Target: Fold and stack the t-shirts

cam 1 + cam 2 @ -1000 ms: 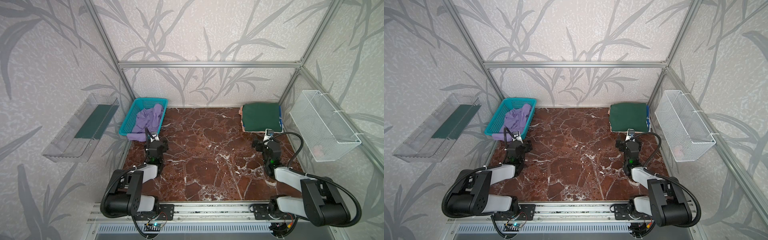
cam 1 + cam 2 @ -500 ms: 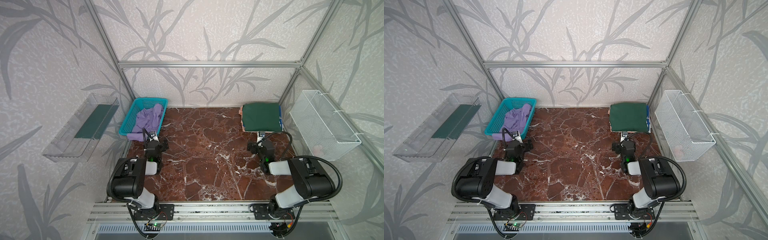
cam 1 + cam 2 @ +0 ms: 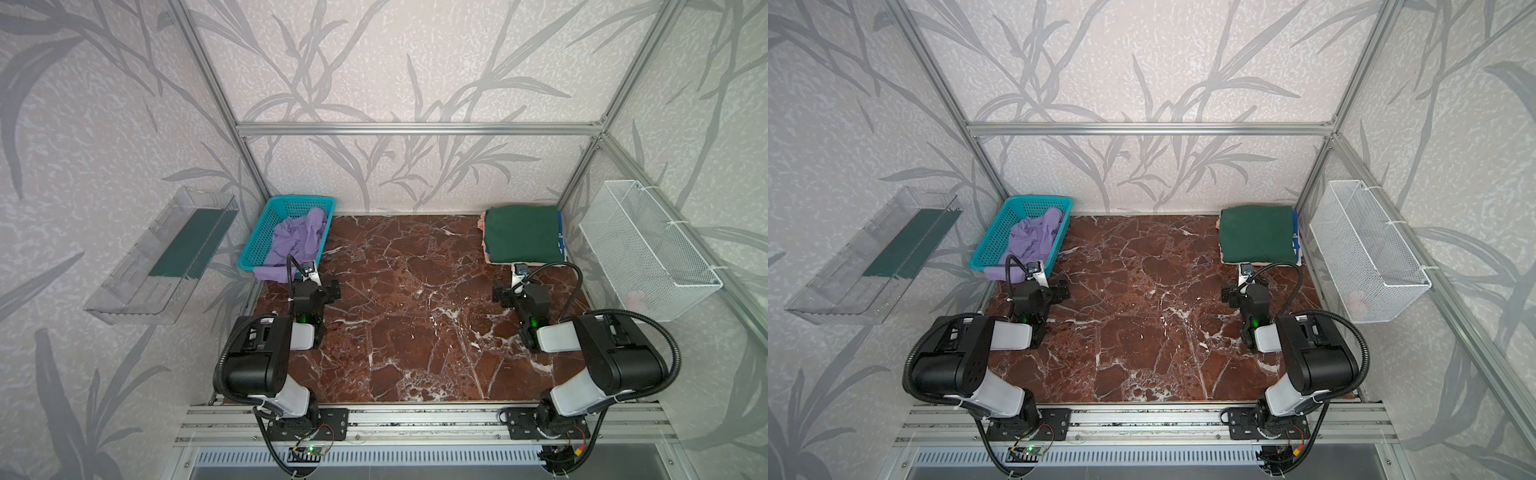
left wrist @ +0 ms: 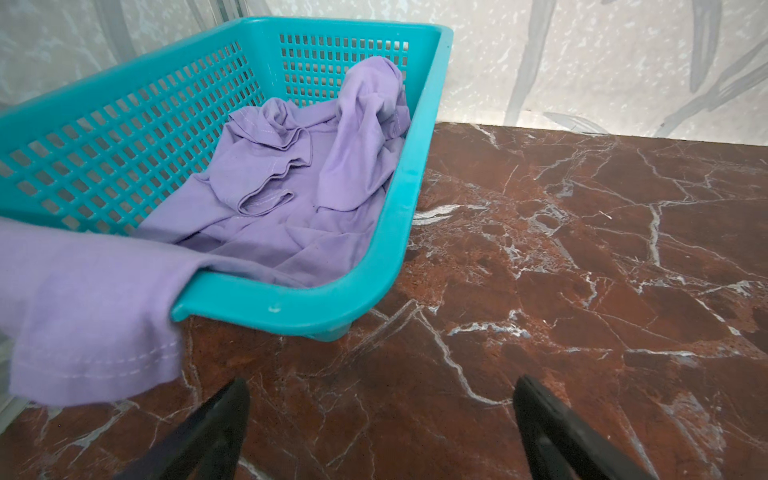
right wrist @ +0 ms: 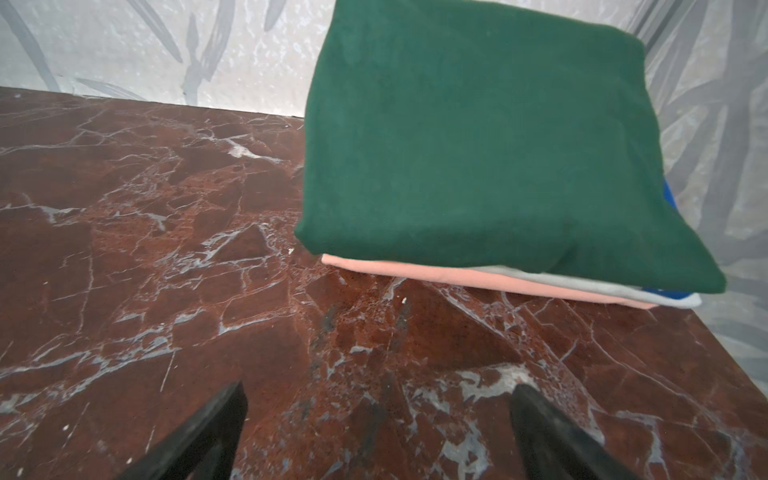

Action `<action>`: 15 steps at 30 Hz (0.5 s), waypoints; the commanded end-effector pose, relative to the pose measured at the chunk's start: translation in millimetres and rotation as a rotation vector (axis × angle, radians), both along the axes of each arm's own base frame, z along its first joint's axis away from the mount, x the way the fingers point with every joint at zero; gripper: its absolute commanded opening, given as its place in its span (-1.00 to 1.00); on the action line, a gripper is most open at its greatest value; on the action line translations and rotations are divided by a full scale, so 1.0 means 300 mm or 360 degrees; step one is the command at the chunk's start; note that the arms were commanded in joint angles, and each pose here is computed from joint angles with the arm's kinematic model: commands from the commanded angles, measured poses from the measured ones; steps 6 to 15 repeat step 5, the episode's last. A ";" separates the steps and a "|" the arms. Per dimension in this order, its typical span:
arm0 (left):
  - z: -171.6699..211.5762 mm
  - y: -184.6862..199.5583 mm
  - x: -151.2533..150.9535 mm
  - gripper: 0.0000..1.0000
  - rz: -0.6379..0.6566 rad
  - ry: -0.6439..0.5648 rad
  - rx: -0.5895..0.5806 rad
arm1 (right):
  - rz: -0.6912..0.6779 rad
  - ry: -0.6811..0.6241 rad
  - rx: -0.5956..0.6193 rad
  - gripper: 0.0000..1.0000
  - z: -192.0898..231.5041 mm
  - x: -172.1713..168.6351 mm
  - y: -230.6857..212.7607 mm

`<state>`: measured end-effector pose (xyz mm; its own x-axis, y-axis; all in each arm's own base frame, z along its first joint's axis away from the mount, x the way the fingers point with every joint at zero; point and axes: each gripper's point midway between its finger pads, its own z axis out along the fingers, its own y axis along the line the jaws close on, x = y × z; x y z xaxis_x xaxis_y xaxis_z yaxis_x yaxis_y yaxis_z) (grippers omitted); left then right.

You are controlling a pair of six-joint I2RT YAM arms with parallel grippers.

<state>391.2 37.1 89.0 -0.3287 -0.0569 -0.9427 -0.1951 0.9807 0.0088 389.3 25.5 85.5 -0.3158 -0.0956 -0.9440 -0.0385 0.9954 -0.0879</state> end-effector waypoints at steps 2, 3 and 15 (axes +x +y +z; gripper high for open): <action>0.022 -0.003 0.014 0.99 -0.0029 -0.0036 0.0033 | 0.0125 -0.0007 0.0009 0.98 0.022 0.031 0.046; 0.022 -0.002 0.015 0.99 -0.0028 -0.0037 0.0033 | 0.0124 -0.0001 0.0021 0.98 0.022 0.032 0.042; 0.023 -0.003 0.014 0.99 -0.0030 -0.0038 0.0031 | 0.0122 -0.0001 0.0020 0.98 0.021 0.031 0.040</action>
